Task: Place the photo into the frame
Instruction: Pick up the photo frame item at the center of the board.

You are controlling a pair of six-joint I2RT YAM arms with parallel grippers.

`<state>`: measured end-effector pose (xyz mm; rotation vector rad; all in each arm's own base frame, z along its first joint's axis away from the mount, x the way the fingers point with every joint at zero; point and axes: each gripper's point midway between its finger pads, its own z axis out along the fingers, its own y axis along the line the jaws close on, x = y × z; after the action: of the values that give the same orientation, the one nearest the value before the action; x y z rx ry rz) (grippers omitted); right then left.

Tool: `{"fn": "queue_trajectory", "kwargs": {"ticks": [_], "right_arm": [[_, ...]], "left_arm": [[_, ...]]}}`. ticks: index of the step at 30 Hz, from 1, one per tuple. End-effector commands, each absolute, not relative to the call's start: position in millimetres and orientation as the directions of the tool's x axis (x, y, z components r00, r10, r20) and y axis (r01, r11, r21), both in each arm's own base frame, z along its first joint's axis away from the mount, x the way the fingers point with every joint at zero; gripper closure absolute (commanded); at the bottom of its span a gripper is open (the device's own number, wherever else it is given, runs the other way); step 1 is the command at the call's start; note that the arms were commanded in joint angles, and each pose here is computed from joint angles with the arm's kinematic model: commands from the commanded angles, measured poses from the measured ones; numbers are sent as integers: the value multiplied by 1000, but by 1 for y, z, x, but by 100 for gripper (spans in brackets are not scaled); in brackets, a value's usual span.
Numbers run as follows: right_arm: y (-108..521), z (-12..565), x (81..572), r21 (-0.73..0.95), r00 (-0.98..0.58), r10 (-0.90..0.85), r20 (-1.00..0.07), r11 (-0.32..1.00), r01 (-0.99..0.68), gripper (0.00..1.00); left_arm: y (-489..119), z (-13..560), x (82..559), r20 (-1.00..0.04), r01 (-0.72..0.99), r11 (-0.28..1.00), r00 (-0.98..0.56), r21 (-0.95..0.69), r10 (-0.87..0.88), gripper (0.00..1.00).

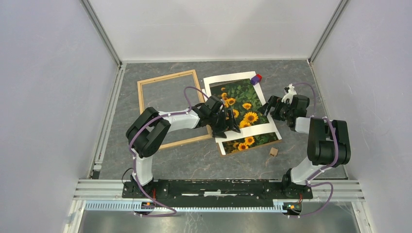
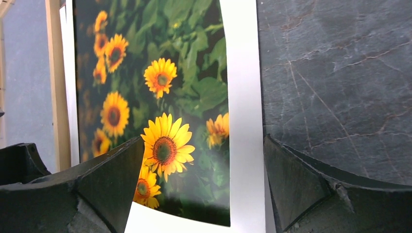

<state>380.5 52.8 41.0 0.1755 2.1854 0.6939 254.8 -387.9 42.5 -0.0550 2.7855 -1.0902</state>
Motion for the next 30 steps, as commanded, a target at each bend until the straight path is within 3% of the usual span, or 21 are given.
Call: {"fn": "queue_trajectory", "kwargs": {"ticks": [1, 12, 21, 30], "right_arm": [[68, 53, 375, 589, -664, 358, -657, 793, -155, 2], [69, 62, 356, 587, -661, 363, -657, 796, -147, 2], [68, 49, 329, 665, -696, 487, -528, 747, 17, 2], [52, 48, 307, 664, -678, 542, -496, 740, 106, 2]], "left_arm": [[-367, -3, 246, -87, -27, 813, -992, -582, -96, 9], [-367, -4, 246, -85, -31, 812, -992, -583, -98, 9], [-368, -4, 246, -84, -32, 809, -991, -587, -100, 9], [-369, -2, 246, -82, -32, 805, -992, -593, -100, 9]]}}
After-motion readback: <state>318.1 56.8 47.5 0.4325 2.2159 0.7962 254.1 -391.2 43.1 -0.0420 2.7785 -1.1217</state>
